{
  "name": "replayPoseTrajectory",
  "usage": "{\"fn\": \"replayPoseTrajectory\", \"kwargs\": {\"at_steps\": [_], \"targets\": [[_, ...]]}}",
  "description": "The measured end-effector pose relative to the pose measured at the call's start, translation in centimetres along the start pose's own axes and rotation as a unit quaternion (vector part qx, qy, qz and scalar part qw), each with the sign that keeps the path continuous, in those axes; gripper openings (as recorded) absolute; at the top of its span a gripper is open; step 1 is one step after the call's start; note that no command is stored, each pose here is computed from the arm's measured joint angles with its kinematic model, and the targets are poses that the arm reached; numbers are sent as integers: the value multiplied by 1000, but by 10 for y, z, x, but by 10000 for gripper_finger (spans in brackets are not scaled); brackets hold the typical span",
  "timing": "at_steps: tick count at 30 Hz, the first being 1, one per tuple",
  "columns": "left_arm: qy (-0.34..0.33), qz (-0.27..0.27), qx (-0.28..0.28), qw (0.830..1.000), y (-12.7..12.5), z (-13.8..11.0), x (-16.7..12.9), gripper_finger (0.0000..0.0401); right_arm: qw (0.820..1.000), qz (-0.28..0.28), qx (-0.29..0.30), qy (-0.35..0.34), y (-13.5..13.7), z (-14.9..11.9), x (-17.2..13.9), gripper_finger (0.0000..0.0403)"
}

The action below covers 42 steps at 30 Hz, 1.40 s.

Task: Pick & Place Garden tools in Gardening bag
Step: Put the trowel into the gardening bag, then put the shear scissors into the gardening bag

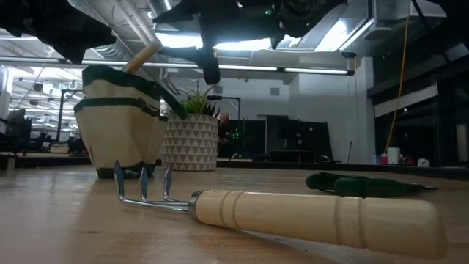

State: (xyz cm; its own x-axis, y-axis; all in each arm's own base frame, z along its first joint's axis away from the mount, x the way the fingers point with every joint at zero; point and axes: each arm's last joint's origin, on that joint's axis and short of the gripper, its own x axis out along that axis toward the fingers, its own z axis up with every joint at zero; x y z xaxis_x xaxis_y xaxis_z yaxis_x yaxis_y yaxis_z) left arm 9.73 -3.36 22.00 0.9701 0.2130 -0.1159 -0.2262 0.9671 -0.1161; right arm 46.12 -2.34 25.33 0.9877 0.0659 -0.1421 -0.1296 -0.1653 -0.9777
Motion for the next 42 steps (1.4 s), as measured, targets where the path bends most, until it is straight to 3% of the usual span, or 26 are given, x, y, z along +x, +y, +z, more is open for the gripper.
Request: {"fn": "replayPoseTrajectory", "kwargs": {"at_steps": [6, 11, 14, 17, 20, 23, 28, 32, 37, 42], "targets": [[0, 0, 0, 1000, 0, 0, 0, 98, 999, -36, 11, 22, -6, -8, -1, 263], [0, 0, 0, 1000, 0, 0, 0, 98, 989, -95, 105, 38, -15, -23, -5, 263], [0, 0, 0, 1000, 0, 0, 0, 98, 974, -121, 190, 33, -19, -28, -6, 263], [0, 0, 0, 1000, 0, 0, 0, 98, 934, -149, 322, 41, -22, -30, -7, 263], [0, 0, 0, 1000, 0, 0, 0, 98, 871, -173, 454, 71, -25, -30, -9, 259], [0, 0, 0, 1000, 0, 0, 0, 98, 818, -183, 533, 113, -26, -28, -11, 253], [0, 0, 0, 1000, 0, 0, 0, 98, 785, -111, 590, 152, -24, -13, -16, 246], [0, 0, 0, 1000, 0, 0, 0, 98, 757, -16, 636, 151, -23, -5, -28, 239], [0, 1, 0, 1000, 0, 0, 0, 98, 700, 121, 696, 110, -19, -4, -45, 229], [0, 1, 0, 1000, 0, 0, 0, 98, 638, 208, 728, 141, -5, -3, -56, 217]]}}
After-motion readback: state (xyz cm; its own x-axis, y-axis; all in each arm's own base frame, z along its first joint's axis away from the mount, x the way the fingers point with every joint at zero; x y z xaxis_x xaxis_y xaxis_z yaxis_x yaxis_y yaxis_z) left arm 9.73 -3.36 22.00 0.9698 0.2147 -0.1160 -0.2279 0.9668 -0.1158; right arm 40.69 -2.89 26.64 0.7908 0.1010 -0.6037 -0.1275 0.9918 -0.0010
